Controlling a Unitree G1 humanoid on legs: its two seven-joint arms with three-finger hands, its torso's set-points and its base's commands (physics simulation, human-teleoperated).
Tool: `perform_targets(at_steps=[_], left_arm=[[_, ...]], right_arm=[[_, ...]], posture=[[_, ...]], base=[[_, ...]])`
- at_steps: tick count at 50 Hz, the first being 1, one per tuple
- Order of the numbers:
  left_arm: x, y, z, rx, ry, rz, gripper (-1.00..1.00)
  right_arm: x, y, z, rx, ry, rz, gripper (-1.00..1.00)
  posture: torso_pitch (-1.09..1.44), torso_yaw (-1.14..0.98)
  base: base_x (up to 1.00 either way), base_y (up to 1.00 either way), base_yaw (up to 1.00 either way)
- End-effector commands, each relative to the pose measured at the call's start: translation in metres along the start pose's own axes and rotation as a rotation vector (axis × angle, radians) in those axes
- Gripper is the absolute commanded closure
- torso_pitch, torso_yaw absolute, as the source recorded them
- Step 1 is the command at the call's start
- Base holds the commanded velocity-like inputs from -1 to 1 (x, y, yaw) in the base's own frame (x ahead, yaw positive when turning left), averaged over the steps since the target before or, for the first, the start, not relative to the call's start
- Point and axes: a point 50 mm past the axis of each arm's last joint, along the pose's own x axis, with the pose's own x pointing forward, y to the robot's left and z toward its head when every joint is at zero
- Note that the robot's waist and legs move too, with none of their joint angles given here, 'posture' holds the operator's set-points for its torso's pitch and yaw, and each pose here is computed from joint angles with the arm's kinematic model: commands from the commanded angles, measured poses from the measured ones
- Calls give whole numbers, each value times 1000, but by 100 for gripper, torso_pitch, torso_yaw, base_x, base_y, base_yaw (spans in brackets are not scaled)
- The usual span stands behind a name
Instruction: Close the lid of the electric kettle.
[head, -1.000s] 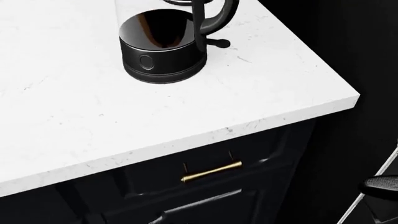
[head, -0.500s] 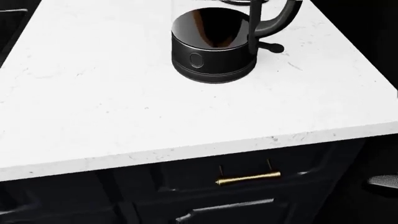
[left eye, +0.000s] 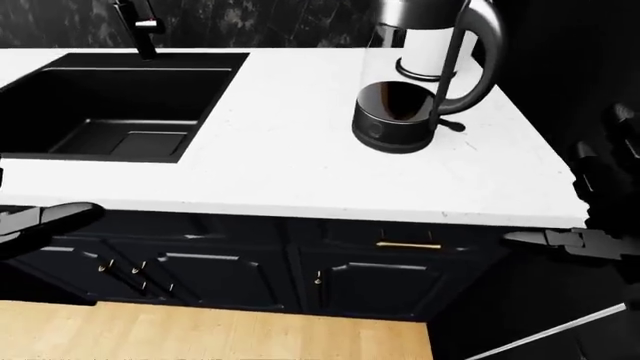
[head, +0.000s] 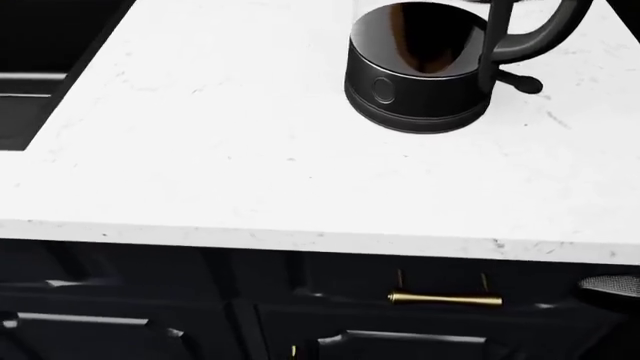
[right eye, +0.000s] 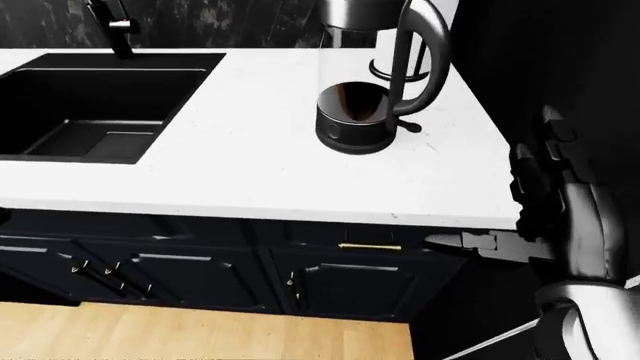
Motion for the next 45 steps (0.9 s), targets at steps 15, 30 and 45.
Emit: perform_targets(at_steps=[15,30,45], left_arm=[[1,0,8,16,-64,6,-100],[0,0,10,17,-64,5,-100],[0,0,11,16,-65,4,-100]], right_arm=[[-1,2,10,-23,-67,3,-95],[0,1,11,-11,-62,7,-95],[-1,2,10,-4,-63,13,-95]], posture=[[0,0],[0,0],[0,0]], base=[[0,0,0],[0,0,0],[12,0,0]])
